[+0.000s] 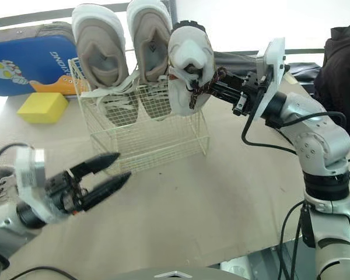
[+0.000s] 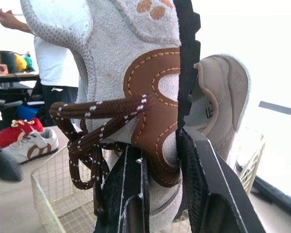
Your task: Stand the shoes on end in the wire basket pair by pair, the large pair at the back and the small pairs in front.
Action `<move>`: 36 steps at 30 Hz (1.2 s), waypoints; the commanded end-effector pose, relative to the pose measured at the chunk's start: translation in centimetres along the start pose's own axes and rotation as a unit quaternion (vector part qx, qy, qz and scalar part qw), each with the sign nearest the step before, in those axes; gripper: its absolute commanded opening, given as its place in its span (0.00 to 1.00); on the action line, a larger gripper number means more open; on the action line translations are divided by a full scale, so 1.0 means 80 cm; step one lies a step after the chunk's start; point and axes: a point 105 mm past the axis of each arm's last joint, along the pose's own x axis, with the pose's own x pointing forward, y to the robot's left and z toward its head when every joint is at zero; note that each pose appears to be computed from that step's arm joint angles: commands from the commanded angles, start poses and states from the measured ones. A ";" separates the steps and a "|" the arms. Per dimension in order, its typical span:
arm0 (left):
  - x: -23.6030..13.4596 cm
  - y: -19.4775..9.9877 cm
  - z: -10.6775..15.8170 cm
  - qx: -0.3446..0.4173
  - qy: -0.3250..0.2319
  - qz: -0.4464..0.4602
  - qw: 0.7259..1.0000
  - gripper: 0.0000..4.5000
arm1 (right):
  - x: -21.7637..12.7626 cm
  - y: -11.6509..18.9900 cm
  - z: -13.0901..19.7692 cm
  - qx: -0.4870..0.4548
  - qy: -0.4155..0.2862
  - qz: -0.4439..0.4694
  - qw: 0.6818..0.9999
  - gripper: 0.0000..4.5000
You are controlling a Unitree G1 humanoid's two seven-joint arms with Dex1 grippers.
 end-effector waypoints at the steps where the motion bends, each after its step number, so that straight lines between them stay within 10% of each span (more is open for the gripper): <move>1: 0.004 -0.006 0.013 0.040 -0.040 -0.002 0.998 0.90 | 0.009 -0.011 0.006 -0.086 0.007 0.020 0.996 0.04; 24: 0.005 0.002 0.015 0.065 -0.068 0.015 0.995 0.90 | 0.063 -0.041 -0.074 -0.087 0.075 0.103 0.988 0.03; 25: 0.005 0.002 0.015 0.065 -0.069 0.015 0.995 0.90 | 0.063 -0.042 -0.081 -0.080 0.082 0.108 0.988 0.26; 32: 0.002 -0.001 0.012 0.056 -0.068 0.023 0.996 0.90 | 0.049 -0.052 -0.070 -0.015 0.062 0.109 0.992 0.96; 36: -0.002 0.002 0.008 0.050 -0.061 0.030 0.996 0.90 | 0.036 -0.054 -0.065 -0.044 0.074 0.107 0.991 0.96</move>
